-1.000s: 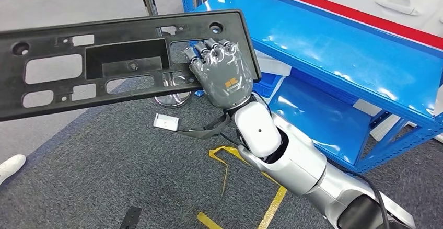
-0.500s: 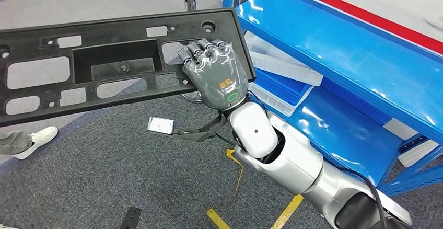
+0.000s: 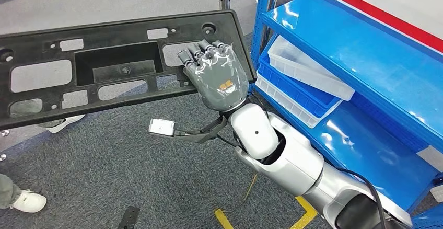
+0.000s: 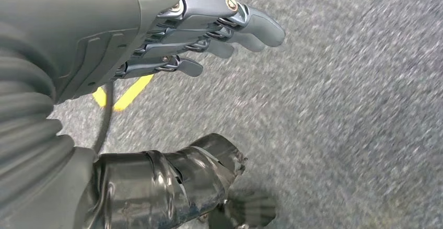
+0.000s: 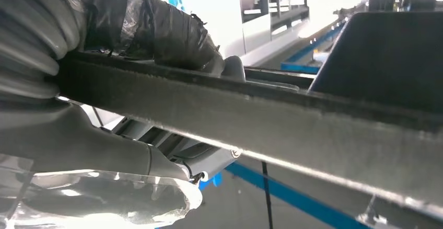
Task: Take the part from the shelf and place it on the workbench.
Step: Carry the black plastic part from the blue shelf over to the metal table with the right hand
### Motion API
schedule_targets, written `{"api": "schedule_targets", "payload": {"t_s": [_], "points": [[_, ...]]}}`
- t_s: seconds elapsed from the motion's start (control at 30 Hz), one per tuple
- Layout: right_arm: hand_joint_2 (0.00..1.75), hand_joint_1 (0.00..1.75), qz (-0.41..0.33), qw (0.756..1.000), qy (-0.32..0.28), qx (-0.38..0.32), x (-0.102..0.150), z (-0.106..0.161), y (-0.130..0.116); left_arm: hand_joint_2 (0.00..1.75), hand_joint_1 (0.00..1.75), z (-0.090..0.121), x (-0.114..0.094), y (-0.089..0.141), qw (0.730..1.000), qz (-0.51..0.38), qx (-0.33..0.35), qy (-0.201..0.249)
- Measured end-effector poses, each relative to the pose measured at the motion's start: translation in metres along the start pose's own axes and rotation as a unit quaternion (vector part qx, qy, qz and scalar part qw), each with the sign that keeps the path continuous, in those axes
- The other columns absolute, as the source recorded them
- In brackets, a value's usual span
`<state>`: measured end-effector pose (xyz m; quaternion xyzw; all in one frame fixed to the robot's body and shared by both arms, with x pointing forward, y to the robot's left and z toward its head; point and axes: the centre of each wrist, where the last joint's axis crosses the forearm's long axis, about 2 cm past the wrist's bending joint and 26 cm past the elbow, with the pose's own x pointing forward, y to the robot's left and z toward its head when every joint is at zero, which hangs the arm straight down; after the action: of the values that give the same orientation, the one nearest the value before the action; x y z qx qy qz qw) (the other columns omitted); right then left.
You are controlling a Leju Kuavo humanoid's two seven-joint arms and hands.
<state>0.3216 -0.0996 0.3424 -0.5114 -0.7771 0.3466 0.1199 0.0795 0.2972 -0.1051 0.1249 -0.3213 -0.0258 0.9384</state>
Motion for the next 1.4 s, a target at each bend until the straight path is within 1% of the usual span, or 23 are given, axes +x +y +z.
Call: {"api": "schedule_targets", "payload": {"t_s": [0.07,0.27,0.67,0.77,1.1,1.4], "points": [[1.75,1.75,0.0,1.0,-0.002,-0.001,0.0005,-0.0004,-0.0004,1.75,0.0,0.0014,-0.0026,-0.0004,1.0,0.002,-0.004,0.003],[1.75,1.75,0.002,1.0,-0.005,-0.002,0.002,0.0,-0.0004,1.75,0.0,0.0006,-0.0006,-0.0016,1.0,0.01,-0.017,-0.001],[1.75,1.75,0.003,1.0,-0.008,-0.005,0.0039,-0.0005,-0.002,1.75,0.0,0.0005,-0.0022,0.0012,1.0,0.009,-0.019,0.0],[1.75,1.75,0.002,1.0,-0.007,-0.002,0.0042,0.0018,-0.0006,1.75,0.0,-0.0003,-0.0005,0.0012,1.0,0.01,-0.02,-0.002],[1.75,1.75,0.004,1.0,-0.004,0.01,0.0044,0.0021,0.0,1.75,0.0,0.002,-0.0046,0.0002,1.0,0.009,-0.025,0.002],[1.75,1.75,0.007,1.0,0.004,0.017,0.0044,0.0021,0.0008,1.75,0.0,0.0012,-0.0022,-0.0013,1.0,0.009,-0.028,-0.002]]}}
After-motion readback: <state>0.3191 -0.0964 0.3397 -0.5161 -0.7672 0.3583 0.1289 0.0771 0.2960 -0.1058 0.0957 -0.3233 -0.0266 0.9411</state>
